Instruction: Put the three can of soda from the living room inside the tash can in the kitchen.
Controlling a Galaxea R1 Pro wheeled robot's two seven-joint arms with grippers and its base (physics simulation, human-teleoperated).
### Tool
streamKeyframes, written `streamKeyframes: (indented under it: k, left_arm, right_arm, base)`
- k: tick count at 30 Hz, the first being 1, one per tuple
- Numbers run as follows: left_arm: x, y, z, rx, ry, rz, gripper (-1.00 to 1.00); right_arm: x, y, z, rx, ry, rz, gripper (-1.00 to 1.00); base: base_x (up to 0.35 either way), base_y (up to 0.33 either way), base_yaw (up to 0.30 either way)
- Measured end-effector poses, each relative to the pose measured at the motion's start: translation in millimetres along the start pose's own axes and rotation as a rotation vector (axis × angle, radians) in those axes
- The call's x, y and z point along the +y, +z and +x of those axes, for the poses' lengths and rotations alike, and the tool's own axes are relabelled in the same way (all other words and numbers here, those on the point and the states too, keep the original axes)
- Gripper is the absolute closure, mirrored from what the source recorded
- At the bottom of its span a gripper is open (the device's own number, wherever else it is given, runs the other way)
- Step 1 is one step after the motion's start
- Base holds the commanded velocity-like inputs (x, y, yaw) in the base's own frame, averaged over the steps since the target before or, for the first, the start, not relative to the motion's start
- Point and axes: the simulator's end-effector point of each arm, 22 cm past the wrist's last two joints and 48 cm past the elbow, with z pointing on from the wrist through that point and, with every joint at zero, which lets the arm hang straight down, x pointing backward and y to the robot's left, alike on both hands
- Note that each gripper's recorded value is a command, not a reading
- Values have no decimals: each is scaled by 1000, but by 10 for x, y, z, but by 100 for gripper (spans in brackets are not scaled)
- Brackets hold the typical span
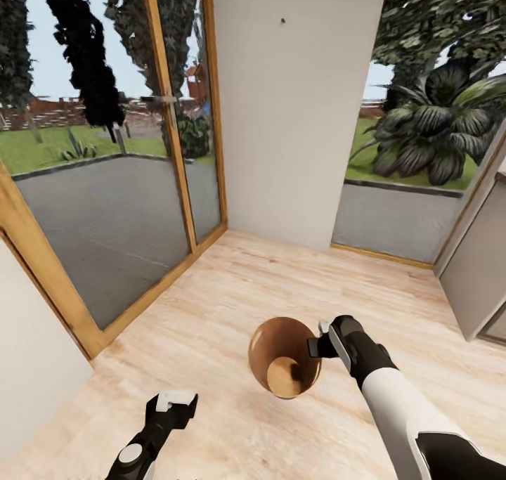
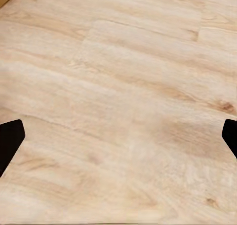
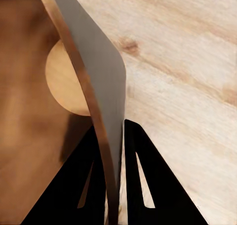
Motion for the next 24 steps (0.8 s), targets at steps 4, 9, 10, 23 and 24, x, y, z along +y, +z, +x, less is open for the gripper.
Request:
streamKeyframes:
  k: [4,9,10,23,24]
  left_arm:
    - [0,0,0,0,0,0,-100]
    - [0,0,0,0,0,0,-100]
    - [0,0,-1,0,0,0,-100]
    - [0,0,-2,0,0,0,-100]
    - [0,0,-2,-1,0,0,-100]
  right_arm:
    - [-1,2,4,1,-1,1,100]
    - [5,4,8,2,0,-1,100]
    - [4,5,10,2,0,-1,100]
    - [3,3,5,1,1,-1,100]
    - [8,3,5,1,3,-3,100]
  base:
    - [0,308,247]
    - [-14,308,247]
    - [-54,308,247]
    - [-120,300,241]
    - [-204,267,157]
